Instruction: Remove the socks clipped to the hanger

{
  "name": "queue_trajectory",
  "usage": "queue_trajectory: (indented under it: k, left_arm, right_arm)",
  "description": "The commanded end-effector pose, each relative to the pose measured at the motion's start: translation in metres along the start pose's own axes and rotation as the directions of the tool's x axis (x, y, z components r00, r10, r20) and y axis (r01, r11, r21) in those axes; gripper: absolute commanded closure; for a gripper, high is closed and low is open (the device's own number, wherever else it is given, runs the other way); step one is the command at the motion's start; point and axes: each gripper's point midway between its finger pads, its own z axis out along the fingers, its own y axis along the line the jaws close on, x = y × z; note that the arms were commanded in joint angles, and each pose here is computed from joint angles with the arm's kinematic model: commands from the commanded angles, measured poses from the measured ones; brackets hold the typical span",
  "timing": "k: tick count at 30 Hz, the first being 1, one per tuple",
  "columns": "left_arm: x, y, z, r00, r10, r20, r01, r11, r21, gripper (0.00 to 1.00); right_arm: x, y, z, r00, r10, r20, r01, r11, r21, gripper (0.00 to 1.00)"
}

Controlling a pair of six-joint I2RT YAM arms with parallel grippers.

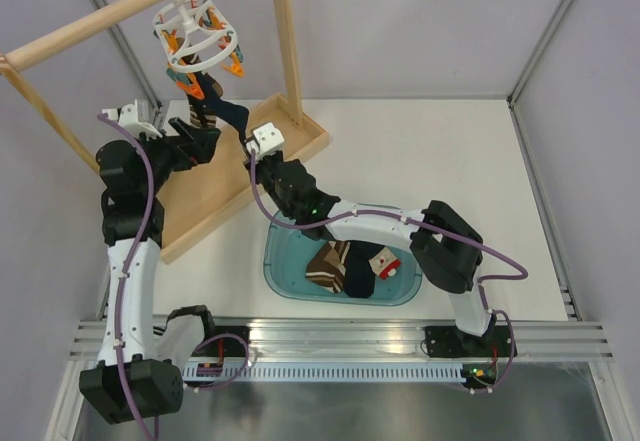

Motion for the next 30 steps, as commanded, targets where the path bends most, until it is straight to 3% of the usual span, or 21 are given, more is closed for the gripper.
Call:
queue_trajectory:
  k: [1, 7, 11, 30]
  left_arm:
    - [-0.044, -0.008, 0.002, 0.992, -0.003, 0.128, 0.005, 1.000, -0.016, 0.00]
    - [-0.053, 0.000, 0.015, 0.989, -0.017, 0.146, 0.023, 0.999, -0.039, 0.00]
    - [-0.069, 0.001, 0.014, 0.975, 0.010, 0.220, 0.000, 0.999, -0.049, 0.00]
    - [-0.086, 0.022, 0.047, 0.965, 0.000, 0.264, 0.025, 0.996, -0.091, 0.00]
  right_arm:
    - [-0.040, -0.003, -0.008, 0.997, 0.052, 0.064, -0.051, 0.999, -0.011, 0.99]
    - [-0.046, -0.006, -0.016, 0.995, 0.067, 0.069, -0.066, 0.998, -0.018, 0.99]
    - [-0.048, -0.005, -0.017, 0.995, 0.071, 0.069, -0.069, 0.997, -0.026, 0.99]
    - [-0.057, 0.001, -0.031, 0.988, 0.133, 0.073, -0.128, 0.989, -0.080, 0.99]
